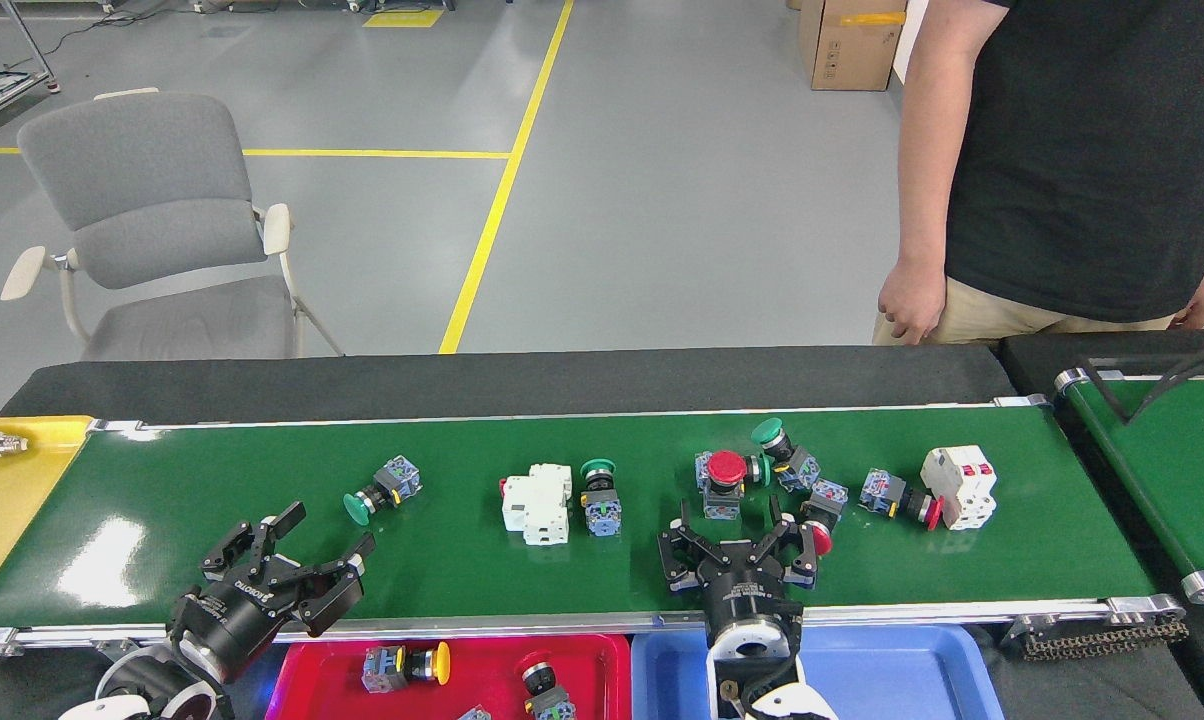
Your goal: Pick switch part from conveyor to tray
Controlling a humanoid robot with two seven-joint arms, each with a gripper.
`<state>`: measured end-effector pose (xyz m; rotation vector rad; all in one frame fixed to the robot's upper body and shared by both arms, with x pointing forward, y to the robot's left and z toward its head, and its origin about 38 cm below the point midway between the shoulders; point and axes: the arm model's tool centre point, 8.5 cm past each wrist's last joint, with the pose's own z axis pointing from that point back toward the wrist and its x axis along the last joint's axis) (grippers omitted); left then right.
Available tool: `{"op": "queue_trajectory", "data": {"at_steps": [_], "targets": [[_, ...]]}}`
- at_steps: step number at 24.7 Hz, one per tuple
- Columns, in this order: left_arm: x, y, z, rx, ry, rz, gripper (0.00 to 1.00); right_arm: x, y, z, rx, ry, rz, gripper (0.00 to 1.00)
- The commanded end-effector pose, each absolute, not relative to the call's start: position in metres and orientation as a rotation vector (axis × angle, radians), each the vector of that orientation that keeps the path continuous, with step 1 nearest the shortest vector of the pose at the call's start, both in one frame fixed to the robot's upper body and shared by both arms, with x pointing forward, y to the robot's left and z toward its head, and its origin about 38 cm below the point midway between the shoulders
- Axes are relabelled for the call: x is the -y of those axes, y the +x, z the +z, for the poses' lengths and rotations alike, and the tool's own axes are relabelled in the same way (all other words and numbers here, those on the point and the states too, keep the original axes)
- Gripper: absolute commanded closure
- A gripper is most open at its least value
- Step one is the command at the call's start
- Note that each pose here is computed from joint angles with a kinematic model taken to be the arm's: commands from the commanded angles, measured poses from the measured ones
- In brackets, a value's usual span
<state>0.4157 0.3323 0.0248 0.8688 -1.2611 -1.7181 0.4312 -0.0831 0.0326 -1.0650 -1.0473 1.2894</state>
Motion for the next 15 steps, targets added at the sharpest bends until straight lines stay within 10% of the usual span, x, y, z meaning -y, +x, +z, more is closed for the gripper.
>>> {"op": "queue_trajectory", "data": {"at_steps": [1, 4, 8, 15], "targets": [[-0.336, 0.430, 0.036, 1.262, 0.925, -1.695, 0.01, 0.076, 0.443, 0.042, 1.066, -1.057, 1.286, 0.00], [-0.338, 0.436, 0.035, 1.257, 0.918, -1.684, 0.01, 0.068, 0.449, 0.040, 1.065, -1.023, 1.307, 0.15], [-0.340, 0.437, 0.025, 1.216, 0.912, -1.650, 0.03, 0.049, 0.444, 0.041, 1.103, -1.020, 1.380, 0.78], [-0.341, 0.438, 0.022, 1.204, 0.911, -1.625, 0.44, 0.034, 0.437, 0.049, 1.157, -1.011, 1.407, 0.98]]}}
